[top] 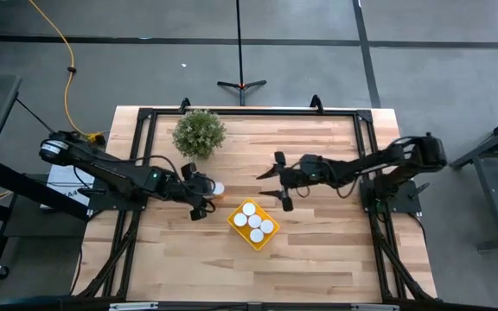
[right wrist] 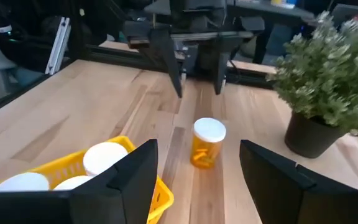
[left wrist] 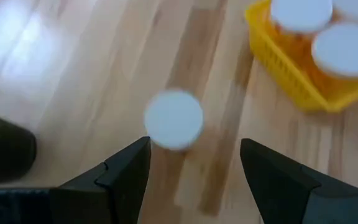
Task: Pick and place pill bottles into a basket
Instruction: Put the pill bottle into the yellow transparent bin
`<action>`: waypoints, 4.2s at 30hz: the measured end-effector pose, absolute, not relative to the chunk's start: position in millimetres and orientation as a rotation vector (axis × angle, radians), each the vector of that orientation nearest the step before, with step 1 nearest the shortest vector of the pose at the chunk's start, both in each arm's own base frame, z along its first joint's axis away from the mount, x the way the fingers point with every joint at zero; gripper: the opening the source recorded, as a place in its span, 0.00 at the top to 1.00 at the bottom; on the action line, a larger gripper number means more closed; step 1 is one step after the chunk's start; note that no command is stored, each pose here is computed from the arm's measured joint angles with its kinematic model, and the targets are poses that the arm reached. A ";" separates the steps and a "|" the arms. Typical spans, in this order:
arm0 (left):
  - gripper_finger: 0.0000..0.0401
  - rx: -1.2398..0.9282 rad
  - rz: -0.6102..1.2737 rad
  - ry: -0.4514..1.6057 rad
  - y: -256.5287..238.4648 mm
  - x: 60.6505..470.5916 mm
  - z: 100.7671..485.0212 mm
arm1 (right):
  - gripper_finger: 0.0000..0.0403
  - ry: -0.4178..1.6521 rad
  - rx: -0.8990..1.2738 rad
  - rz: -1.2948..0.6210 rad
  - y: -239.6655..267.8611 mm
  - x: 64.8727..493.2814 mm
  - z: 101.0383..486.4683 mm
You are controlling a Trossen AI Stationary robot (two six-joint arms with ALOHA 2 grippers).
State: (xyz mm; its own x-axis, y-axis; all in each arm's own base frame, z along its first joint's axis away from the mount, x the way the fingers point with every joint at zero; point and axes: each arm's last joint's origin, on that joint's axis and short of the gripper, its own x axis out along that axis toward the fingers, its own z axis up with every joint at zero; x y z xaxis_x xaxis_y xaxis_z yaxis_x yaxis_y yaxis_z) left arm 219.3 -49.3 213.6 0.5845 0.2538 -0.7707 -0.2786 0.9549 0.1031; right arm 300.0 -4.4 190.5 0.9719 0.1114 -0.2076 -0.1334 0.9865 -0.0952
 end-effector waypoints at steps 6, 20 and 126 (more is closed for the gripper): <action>0.30 -0.057 0.287 0.938 -64.4 208.3 211.9 | 0.46 0.234 -0.074 0.133 -10.3 319.6 184.7; 0.30 -0.048 0.323 0.867 -77.6 205.2 214.0 | 0.46 0.316 -0.014 0.186 2.5 336.1 195.5; 0.09 0.185 0.220 0.944 -25.8 248.8 162.2 | 0.48 0.499 -0.127 0.346 53.9 331.3 190.2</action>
State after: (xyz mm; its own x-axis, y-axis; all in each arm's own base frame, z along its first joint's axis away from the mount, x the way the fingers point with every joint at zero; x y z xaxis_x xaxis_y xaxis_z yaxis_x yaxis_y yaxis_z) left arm 248.8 -25.8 162.2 0.5667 0.2669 -0.7795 -0.1055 0.9618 0.2526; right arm 331.3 53.9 190.2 0.8213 0.2938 -0.4891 -0.3552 0.9341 -0.0352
